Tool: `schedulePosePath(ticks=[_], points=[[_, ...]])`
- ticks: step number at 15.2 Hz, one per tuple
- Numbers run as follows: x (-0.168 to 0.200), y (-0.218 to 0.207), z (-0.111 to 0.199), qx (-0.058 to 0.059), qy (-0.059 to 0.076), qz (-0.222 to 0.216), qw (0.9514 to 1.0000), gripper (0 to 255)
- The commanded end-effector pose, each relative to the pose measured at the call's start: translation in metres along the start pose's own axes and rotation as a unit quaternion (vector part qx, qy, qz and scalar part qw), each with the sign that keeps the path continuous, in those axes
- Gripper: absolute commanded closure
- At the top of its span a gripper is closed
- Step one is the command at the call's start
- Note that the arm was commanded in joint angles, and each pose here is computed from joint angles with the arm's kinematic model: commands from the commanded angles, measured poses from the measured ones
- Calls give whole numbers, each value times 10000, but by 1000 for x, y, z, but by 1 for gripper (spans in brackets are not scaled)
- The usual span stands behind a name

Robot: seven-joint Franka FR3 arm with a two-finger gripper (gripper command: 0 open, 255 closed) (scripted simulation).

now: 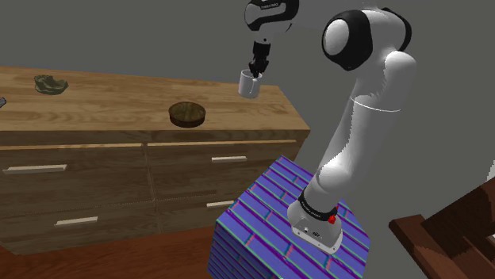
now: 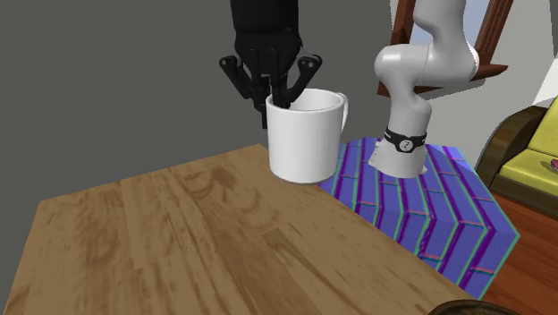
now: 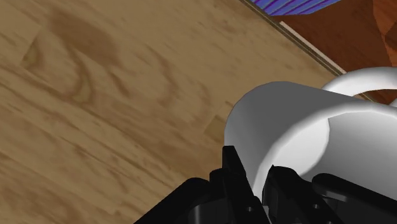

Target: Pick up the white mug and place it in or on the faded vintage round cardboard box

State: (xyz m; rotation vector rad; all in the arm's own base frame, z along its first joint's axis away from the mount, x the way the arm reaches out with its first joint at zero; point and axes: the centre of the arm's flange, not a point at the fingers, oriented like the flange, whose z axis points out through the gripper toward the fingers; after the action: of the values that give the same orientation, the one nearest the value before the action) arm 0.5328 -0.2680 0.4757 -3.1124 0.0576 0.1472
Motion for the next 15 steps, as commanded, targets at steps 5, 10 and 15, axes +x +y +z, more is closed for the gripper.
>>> schedulePosePath(ticks=[5, 10, 15], points=[[40, -70, -8, 1, 2, 11, 10000, 255], [70, -129, -13, 1, 2, 11, 10000, 255], [100, -187, -17, 1, 2, 11, 10000, 255]])
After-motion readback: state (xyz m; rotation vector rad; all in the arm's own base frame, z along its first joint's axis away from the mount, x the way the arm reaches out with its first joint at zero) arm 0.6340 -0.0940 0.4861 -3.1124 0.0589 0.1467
